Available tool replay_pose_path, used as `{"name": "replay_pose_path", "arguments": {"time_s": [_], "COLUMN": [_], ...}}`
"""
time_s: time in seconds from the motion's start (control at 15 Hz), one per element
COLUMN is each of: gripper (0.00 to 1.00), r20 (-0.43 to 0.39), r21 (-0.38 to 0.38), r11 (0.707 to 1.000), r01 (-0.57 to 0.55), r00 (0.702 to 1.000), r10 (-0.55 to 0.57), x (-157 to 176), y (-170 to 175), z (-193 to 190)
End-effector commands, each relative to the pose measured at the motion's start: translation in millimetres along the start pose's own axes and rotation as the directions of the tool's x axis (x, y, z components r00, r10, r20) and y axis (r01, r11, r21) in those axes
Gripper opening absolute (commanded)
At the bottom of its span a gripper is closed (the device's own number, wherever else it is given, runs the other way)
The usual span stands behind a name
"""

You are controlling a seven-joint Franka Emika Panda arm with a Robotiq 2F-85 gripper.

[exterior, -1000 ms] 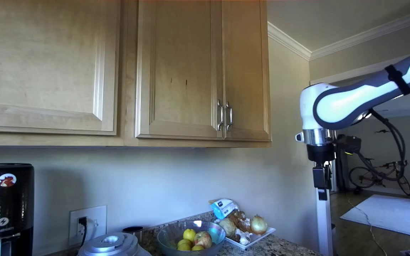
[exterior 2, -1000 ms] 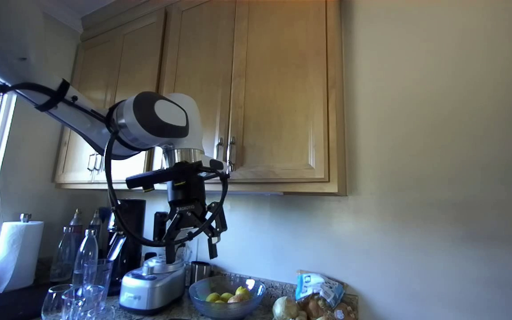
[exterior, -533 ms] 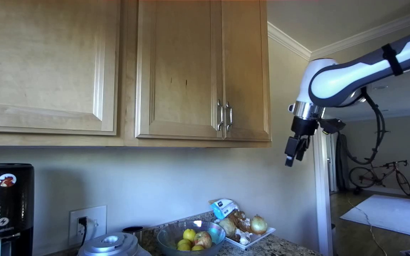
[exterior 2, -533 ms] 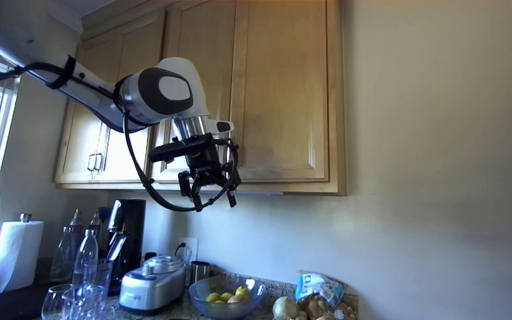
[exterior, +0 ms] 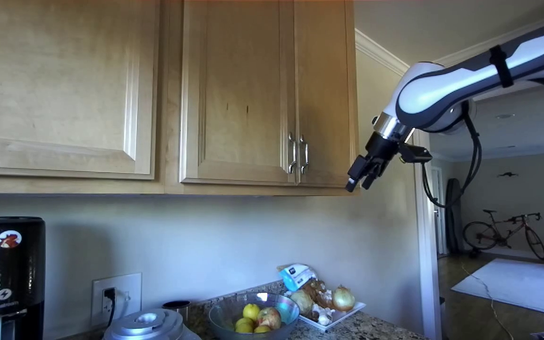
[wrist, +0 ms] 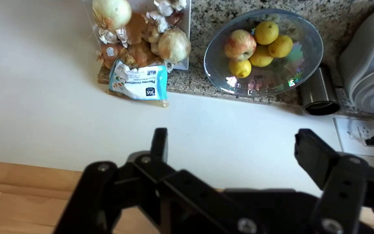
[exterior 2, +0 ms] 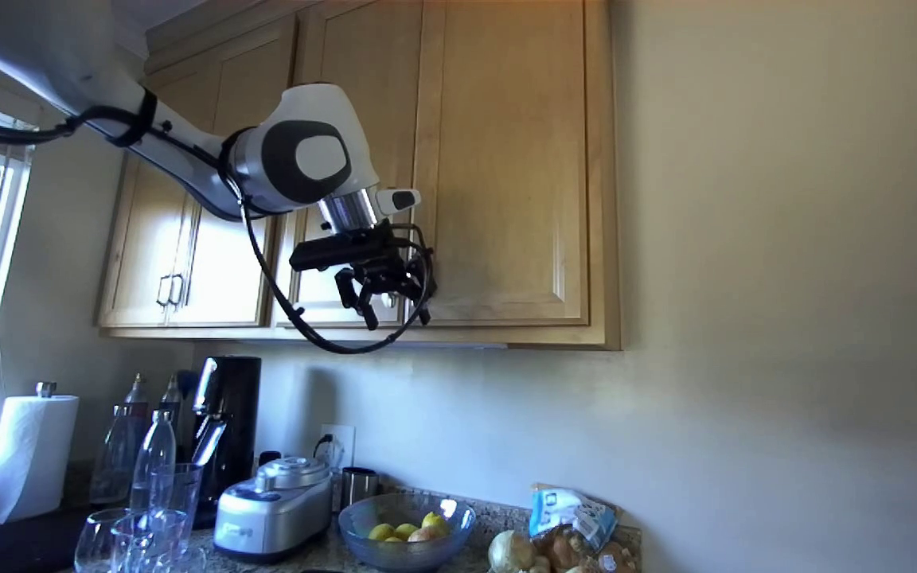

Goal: Open the cabinet doors

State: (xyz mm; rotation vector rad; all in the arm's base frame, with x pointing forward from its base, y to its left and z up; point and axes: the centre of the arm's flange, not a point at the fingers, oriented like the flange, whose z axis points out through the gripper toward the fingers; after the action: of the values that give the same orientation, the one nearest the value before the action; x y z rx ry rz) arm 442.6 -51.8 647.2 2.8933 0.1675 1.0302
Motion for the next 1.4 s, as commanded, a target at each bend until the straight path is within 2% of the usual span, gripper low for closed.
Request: {"name": "replay_pose_path", "arguments": {"time_s": [0.0, 0.27, 0.6, 0.73, 1.0, 1.33], "gripper": [1.0, 1.0, 1.0, 1.0, 1.0, 1.0], "r20": [0.001, 0.004, -0.132, -0.162, -0.176, -0.153], "r21": [0.0, -0.008, -0.035, -0.031, -0.016, 0.024], "r11": [1.0, 1.0, 0.999, 0.998, 0.994, 0.984], "r01": [0.0, -0.004, -0.029, -0.058, -0.111, -0.176], "r00": [1.0, 1.0, 0.991, 0.985, 0.979, 0.972], "r10": [0.0, 0.005, 0.024, 0.053, 0.107, 0.178], "x": [0, 2, 41, 54, 75, 95], "y": [0, 0, 14, 17, 13, 12], "z": [1, 0, -51, -67, -66, -49]}}
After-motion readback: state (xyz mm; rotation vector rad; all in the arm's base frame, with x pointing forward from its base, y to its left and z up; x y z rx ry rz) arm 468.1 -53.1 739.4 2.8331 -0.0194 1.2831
